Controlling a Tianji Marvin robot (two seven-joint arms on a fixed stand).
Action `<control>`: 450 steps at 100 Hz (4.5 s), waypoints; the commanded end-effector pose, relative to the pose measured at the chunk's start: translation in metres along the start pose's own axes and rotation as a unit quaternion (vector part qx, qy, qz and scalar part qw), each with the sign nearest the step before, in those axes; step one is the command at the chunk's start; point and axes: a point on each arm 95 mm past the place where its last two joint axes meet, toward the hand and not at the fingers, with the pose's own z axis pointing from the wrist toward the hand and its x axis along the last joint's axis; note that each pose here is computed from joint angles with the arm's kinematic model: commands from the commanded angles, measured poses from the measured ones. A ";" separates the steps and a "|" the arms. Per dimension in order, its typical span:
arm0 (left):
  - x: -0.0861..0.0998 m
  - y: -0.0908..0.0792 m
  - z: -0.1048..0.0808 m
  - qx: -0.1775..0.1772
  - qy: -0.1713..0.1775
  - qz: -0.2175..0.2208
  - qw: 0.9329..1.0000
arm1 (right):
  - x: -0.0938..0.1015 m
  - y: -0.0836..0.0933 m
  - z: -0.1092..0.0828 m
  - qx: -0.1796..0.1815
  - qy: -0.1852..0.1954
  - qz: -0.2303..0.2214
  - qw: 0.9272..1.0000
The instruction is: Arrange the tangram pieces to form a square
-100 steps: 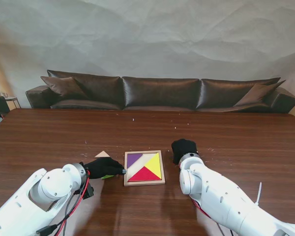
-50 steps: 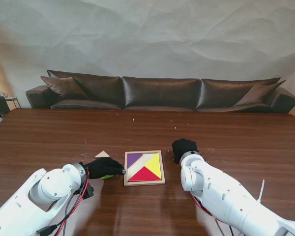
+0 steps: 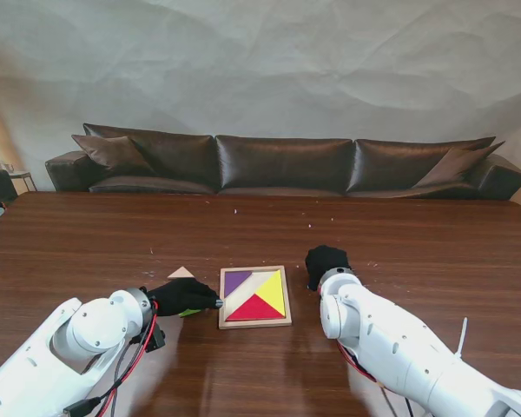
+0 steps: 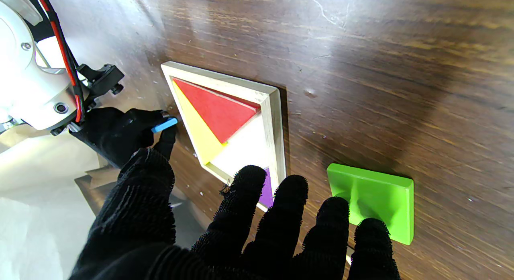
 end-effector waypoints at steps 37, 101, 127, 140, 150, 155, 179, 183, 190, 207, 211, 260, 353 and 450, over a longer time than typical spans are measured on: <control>-0.002 0.004 0.000 -0.013 -0.002 -0.003 1.000 | -0.014 -0.051 -0.018 0.058 0.009 -0.051 0.997; -0.001 0.005 0.001 -0.015 -0.003 -0.005 1.000 | 0.011 -0.004 -0.019 0.001 0.068 -0.044 0.997; -0.002 0.003 -0.002 -0.007 -0.004 -0.004 1.000 | 0.033 0.014 -0.017 -0.022 0.082 -0.035 0.996; -0.002 0.003 -0.002 -0.006 -0.003 -0.003 1.000 | 0.044 0.024 -0.016 -0.035 0.093 -0.035 0.994; -0.002 0.002 -0.002 -0.005 -0.004 -0.003 1.000 | 0.055 0.031 -0.016 -0.043 0.097 -0.025 0.994; -0.002 0.002 -0.002 -0.004 -0.004 -0.003 1.000 | 0.060 0.035 -0.015 -0.044 0.099 -0.017 0.994; -0.004 0.001 -0.005 0.001 -0.005 -0.002 1.000 | 0.086 0.046 -0.009 -0.051 0.108 0.010 0.993; -0.004 0.001 -0.005 0.002 -0.006 -0.002 1.000 | 0.090 0.046 -0.008 -0.053 0.108 0.014 0.993; -0.005 0.000 -0.006 0.004 -0.008 -0.003 1.000 | 0.097 0.045 -0.004 -0.052 0.109 0.017 0.993; -0.006 -0.001 -0.008 0.008 -0.009 -0.003 1.000 | 0.108 0.038 0.004 -0.046 0.110 0.011 0.993; -0.006 -0.001 -0.008 0.008 -0.010 -0.003 1.000 | 0.109 0.035 0.006 -0.046 0.109 0.009 0.993; -0.006 -0.002 -0.007 0.027 0.007 -0.009 1.000 | 0.118 0.022 0.015 -0.062 0.098 0.004 0.993; -0.005 -0.005 -0.012 0.038 0.008 -0.011 0.999 | 0.123 0.012 0.019 -0.054 0.095 0.006 0.994; -0.004 -0.003 -0.009 0.024 0.006 -0.015 1.000 | 0.113 0.014 0.010 -0.056 0.096 -0.014 0.994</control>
